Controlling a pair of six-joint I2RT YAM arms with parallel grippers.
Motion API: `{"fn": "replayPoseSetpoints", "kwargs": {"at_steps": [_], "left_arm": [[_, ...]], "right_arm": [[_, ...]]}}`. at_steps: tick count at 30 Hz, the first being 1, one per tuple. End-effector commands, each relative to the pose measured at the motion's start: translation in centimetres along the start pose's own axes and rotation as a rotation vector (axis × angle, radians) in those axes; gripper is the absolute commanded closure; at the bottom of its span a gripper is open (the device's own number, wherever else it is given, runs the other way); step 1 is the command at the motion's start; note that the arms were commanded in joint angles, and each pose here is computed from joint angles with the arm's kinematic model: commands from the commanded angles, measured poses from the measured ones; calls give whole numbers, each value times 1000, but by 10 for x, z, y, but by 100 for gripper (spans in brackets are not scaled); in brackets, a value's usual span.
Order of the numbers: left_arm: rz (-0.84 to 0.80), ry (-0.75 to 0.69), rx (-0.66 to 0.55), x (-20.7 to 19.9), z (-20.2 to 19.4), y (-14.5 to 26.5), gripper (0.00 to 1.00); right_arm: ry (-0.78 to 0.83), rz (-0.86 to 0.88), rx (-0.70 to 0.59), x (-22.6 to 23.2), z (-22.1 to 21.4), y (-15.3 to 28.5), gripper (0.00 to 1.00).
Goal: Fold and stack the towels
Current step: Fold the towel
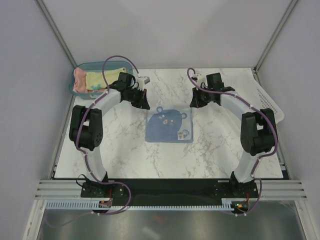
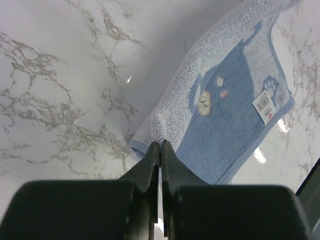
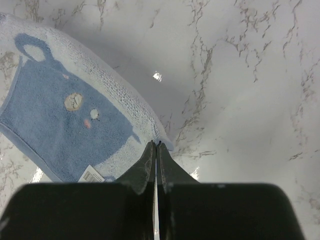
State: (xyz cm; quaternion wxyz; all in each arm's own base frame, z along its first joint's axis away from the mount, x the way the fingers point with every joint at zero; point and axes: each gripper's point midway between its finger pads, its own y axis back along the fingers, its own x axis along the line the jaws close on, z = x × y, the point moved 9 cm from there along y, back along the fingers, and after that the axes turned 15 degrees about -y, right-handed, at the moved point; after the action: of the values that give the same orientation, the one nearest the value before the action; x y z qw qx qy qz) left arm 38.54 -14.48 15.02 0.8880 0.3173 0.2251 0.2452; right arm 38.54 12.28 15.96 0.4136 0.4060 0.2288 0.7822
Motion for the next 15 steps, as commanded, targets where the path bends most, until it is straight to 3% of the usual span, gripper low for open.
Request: {"fn": "replayPoseSetpoints", "kwargs": {"at_steps": [1,15], "left_arm": [[58,-44,-92,-13,17,21,98],[91,-18,-77,-56,-15,35,98]], "right_arm": [[6,1,-83,12,-3,15,100],[-44,-6,-166,41,-47,48,100]]}}
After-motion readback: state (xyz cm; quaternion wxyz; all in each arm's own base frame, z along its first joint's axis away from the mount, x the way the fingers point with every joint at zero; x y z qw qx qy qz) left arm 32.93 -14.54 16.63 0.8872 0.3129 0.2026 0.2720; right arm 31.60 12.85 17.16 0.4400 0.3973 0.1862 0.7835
